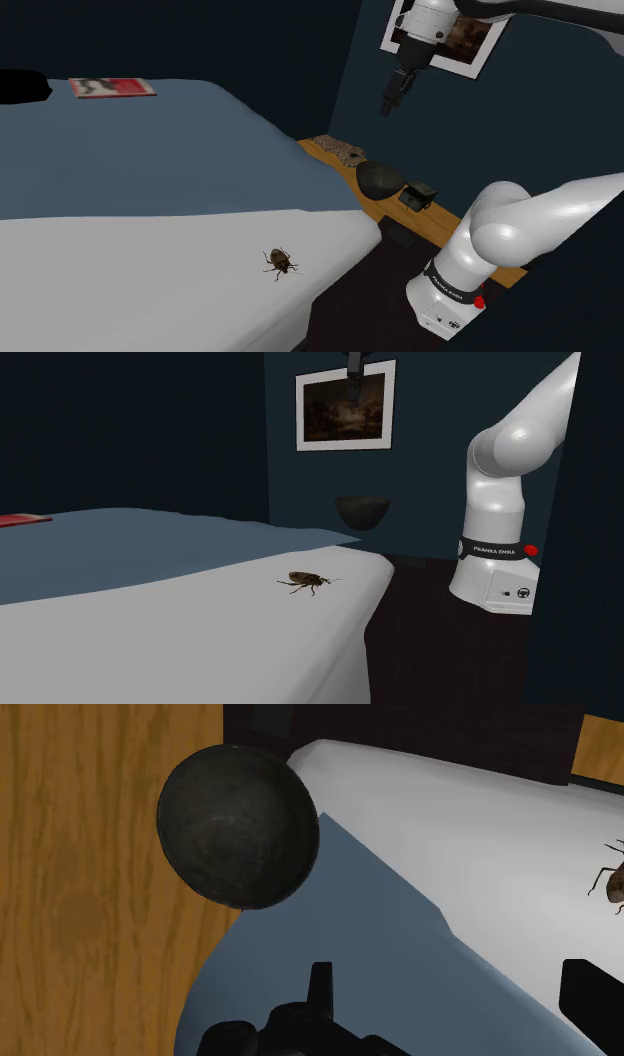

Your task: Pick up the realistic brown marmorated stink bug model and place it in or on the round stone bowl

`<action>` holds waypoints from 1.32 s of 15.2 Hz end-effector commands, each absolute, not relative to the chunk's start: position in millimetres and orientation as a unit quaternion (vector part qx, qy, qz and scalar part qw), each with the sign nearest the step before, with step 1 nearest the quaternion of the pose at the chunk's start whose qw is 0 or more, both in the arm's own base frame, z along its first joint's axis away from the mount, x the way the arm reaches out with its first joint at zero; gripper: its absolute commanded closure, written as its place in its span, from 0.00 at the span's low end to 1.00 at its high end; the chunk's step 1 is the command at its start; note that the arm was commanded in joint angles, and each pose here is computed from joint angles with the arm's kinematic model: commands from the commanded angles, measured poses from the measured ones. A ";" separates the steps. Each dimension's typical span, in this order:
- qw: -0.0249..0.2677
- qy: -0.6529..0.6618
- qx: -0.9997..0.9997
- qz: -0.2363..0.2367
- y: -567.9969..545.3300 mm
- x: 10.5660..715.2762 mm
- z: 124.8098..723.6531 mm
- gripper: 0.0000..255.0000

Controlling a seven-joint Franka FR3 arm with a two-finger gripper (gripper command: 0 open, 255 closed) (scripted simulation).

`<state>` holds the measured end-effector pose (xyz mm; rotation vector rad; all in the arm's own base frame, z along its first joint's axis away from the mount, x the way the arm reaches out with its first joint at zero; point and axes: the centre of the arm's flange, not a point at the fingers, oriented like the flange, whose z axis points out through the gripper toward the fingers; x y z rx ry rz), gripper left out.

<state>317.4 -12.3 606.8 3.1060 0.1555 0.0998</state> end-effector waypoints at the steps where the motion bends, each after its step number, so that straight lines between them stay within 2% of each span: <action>1: 0.015 0.050 0.998 0.032 -12.3 317.4 606.8 0.00; 20: -0.008 0.007 1.000 -0.011 160.1 347.3 432.4 0.00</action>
